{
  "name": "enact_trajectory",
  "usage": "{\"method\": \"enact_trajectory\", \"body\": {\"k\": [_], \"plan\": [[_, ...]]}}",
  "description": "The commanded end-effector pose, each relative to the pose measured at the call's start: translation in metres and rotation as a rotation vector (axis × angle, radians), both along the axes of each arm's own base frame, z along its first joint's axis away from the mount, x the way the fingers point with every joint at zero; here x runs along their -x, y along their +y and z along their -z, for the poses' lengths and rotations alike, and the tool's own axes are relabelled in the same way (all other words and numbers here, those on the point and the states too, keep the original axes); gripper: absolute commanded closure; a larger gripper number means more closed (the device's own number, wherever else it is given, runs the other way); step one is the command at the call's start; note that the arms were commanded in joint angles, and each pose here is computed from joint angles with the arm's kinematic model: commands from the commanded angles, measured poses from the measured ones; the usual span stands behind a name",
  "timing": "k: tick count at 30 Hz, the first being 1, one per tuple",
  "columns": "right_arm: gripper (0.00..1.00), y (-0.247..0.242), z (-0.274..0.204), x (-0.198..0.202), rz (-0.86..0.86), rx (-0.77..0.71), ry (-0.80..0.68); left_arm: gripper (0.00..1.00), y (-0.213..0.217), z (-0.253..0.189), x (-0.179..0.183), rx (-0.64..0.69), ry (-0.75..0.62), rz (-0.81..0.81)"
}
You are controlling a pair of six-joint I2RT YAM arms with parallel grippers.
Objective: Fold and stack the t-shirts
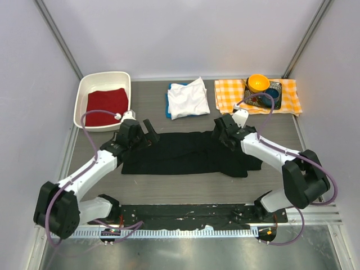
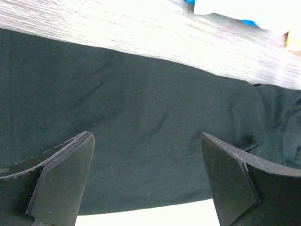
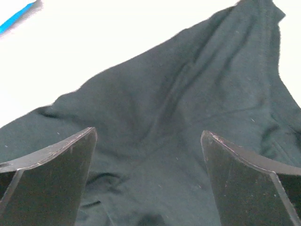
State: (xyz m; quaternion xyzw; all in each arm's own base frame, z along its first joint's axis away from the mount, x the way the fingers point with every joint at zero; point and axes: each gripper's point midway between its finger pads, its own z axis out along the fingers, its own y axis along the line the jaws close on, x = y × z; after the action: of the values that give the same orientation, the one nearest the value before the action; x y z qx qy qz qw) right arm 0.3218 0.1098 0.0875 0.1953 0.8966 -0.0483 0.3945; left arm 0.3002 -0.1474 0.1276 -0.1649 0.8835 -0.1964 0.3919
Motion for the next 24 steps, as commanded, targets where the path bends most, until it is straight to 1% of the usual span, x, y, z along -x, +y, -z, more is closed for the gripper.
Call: {"method": "enact_trajectory", "body": {"k": [1,3,6,8,10,13,18,19,21,22,24], "plan": [[0.00,0.023,-0.009,-0.033,-0.081,-0.140,-0.107,0.00,-0.013,0.017,-0.017,-0.016,-0.025,0.060],[0.00,0.025,-0.014,-0.037,-0.087,-0.159,-0.138,0.00,-0.016,0.033,-0.020,-0.023,0.003,0.065],[0.00,0.024,-0.011,-0.036,-0.091,-0.162,-0.130,0.00,-0.018,0.044,-0.027,-0.032,0.013,0.062],[0.00,0.020,-0.006,-0.035,-0.083,-0.163,-0.119,0.00,-0.019,0.060,-0.028,-0.048,0.051,0.064],[0.00,0.010,0.005,-0.034,-0.056,-0.150,-0.095,0.00,-0.020,0.076,-0.027,-0.057,0.090,0.062],[0.00,-0.001,0.022,-0.032,-0.021,-0.156,-0.063,0.00,-0.021,0.091,-0.024,-0.063,0.111,0.058],[0.00,-0.011,0.054,-0.033,0.005,-0.166,-0.011,0.00,-0.017,0.112,-0.003,-0.075,0.157,0.034],[0.00,-0.011,0.059,-0.034,0.007,-0.170,-0.002,0.01,-0.014,0.119,0.006,-0.085,0.175,0.026],[0.00,-0.009,0.064,-0.040,0.003,-0.193,-0.002,0.01,-0.014,0.120,0.015,-0.069,0.179,0.006],[0.00,-0.009,0.074,-0.041,0.005,-0.191,0.018,0.01,-0.015,0.127,0.028,-0.077,0.196,0.014],[0.00,-0.002,0.074,-0.053,-0.011,-0.219,0.000,0.01,-0.015,0.123,0.037,-0.073,0.181,0.000]]}}
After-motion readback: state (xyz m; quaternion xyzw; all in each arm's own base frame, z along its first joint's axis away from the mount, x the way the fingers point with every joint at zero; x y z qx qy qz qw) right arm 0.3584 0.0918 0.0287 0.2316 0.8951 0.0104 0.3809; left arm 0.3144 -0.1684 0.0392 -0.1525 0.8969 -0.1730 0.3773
